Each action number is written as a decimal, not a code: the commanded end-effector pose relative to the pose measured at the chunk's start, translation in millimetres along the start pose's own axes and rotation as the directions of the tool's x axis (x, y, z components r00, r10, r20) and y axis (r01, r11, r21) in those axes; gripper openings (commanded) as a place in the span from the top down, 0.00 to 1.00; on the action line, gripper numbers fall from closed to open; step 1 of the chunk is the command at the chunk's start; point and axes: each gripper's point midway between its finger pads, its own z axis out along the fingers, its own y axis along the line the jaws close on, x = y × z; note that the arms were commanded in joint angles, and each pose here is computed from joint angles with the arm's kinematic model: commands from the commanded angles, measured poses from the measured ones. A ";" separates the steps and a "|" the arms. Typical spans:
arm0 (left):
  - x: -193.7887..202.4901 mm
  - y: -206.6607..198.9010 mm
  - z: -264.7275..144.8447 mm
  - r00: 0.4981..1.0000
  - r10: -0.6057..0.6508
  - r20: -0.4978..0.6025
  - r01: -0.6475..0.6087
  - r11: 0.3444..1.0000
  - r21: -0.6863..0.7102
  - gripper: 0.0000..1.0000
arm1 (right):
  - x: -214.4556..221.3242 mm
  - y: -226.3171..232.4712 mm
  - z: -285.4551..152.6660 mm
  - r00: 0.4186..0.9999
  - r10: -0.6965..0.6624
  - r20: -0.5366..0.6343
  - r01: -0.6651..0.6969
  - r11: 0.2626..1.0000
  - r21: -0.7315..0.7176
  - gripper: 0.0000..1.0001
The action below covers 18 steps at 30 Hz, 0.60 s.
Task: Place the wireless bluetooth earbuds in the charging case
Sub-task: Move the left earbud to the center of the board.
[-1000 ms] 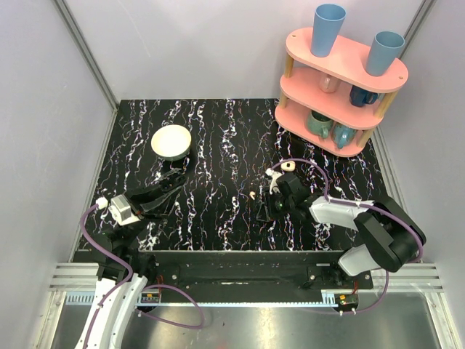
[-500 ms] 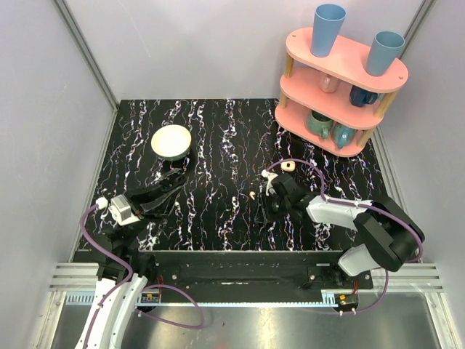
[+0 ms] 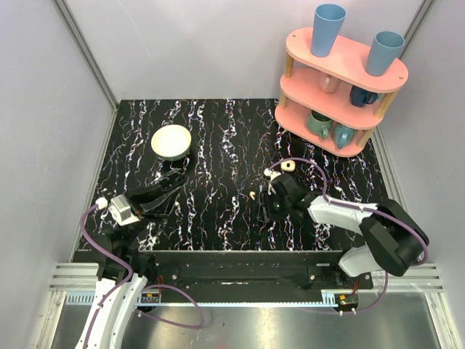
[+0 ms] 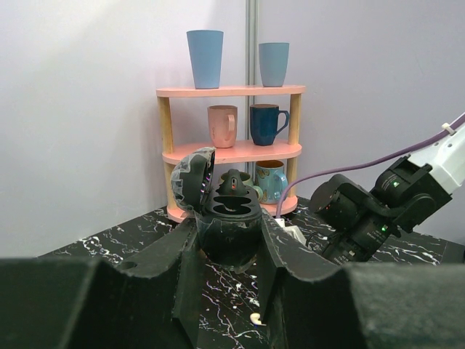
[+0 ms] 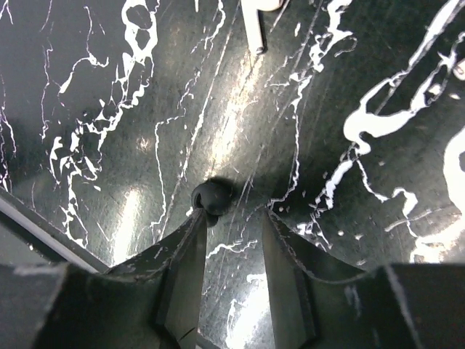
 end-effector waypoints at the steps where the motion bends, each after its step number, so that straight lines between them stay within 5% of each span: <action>1: -13.0 -1.7 0.4 0.999 0.023 0.043 -0.023 1.000 0.001 0.95 | -15.0 -1.3 -17.3 0.997 0.012 0.080 -0.016 0.999 0.046 0.56; 10: -13.9 -2.4 0.3 0.999 0.024 0.047 -0.024 1.000 0.004 0.95 | -11.2 -3.9 -25.9 0.994 0.056 0.095 -0.063 0.996 0.069 0.57; 18: -12.8 -2.0 0.4 0.999 0.022 0.044 -0.023 1.000 0.003 0.95 | -2.1 -13.2 -22.5 0.996 0.033 0.084 -0.051 0.972 0.230 0.57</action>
